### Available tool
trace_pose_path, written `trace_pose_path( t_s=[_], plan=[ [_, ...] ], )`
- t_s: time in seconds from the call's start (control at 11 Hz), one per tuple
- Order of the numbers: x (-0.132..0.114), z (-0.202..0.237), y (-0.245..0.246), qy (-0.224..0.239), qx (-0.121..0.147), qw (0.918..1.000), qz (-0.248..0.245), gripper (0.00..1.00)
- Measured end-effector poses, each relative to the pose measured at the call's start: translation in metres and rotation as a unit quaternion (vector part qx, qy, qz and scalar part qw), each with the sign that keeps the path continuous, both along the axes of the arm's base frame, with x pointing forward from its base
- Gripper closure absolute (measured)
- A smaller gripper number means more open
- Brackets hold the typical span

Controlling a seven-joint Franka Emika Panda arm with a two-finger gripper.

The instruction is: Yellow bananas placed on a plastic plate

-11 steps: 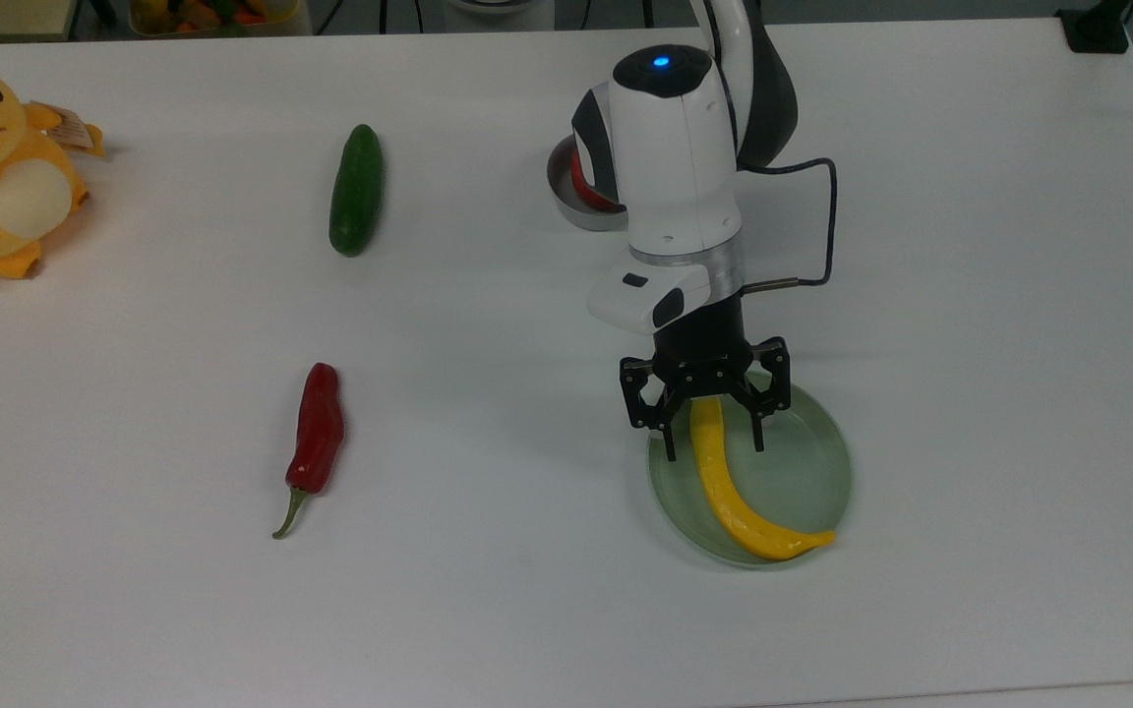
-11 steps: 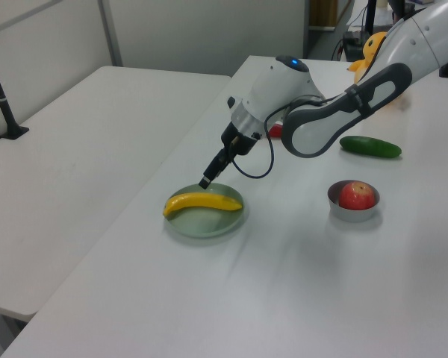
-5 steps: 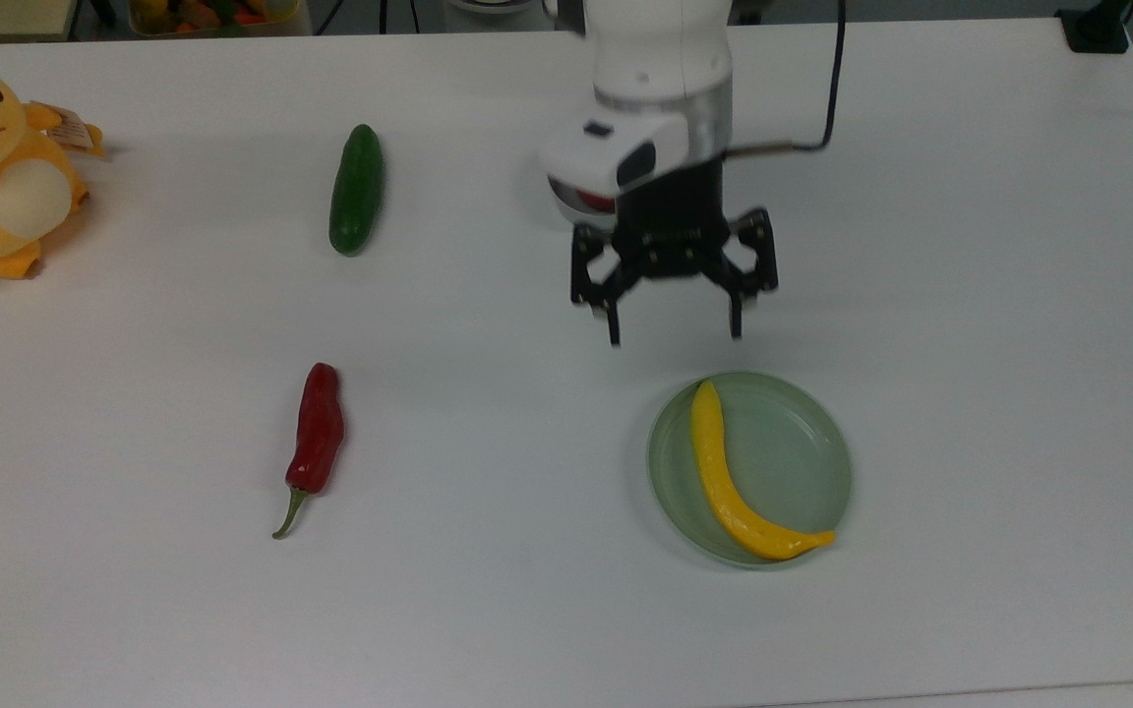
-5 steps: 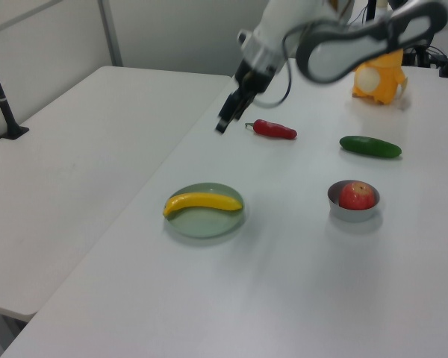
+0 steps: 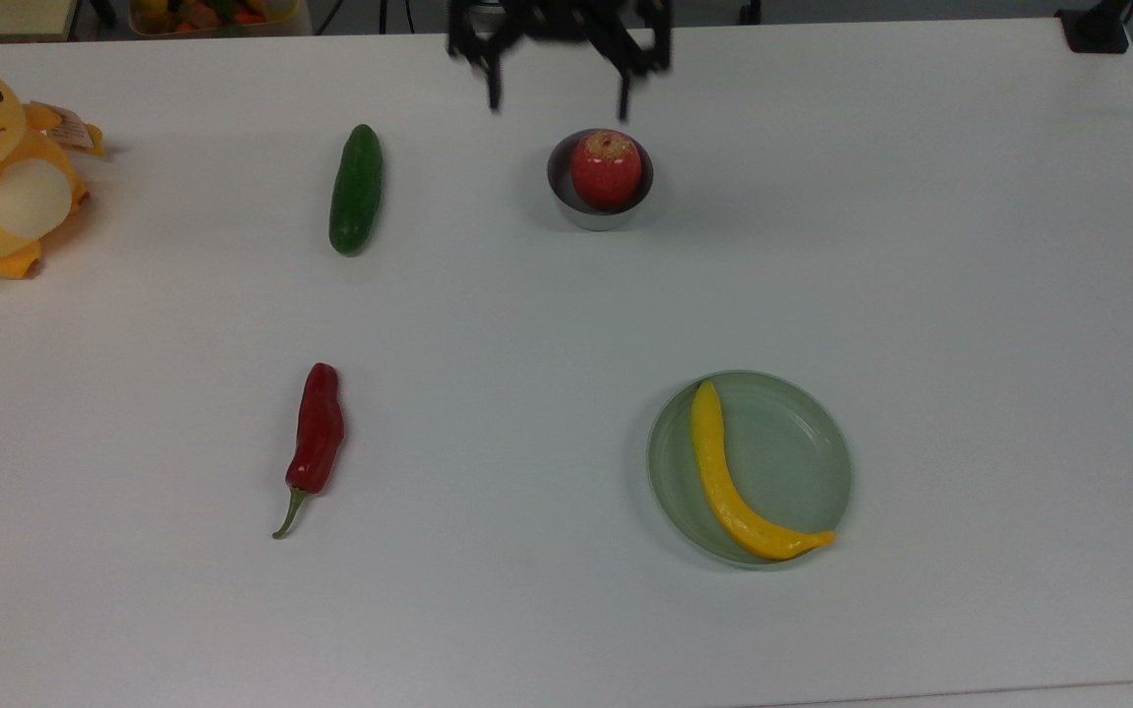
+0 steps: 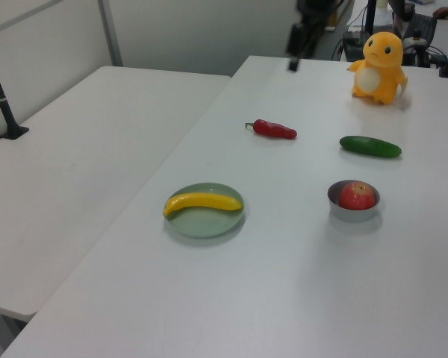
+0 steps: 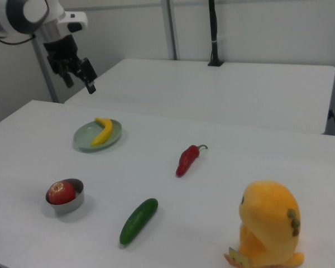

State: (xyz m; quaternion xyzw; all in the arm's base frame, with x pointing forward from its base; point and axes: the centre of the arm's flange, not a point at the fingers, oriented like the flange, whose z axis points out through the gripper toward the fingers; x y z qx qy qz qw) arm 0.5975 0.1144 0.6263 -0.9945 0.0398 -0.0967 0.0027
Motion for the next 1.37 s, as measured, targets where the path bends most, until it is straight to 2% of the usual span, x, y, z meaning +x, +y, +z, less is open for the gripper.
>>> trace_pose_path(
  t_s=[0.27,0.64,0.82,1.0,1.18,1.37],
  plan=[
    [-0.037,0.024,-0.043,0.051,-0.009,0.9981,-0.035,0.00],
    [-0.044,0.003,-0.054,0.083,-0.006,0.9957,-0.039,0.00],
    [-0.043,-0.001,-0.054,0.085,0.001,0.9963,-0.013,0.00],
    [-0.036,0.003,-0.058,0.057,0.015,0.9981,0.016,0.00],
    [-0.034,0.003,-0.058,0.049,0.014,0.9974,0.051,0.00],
    [-0.034,-0.003,-0.058,0.054,0.008,0.9931,0.104,0.00]
  ],
)
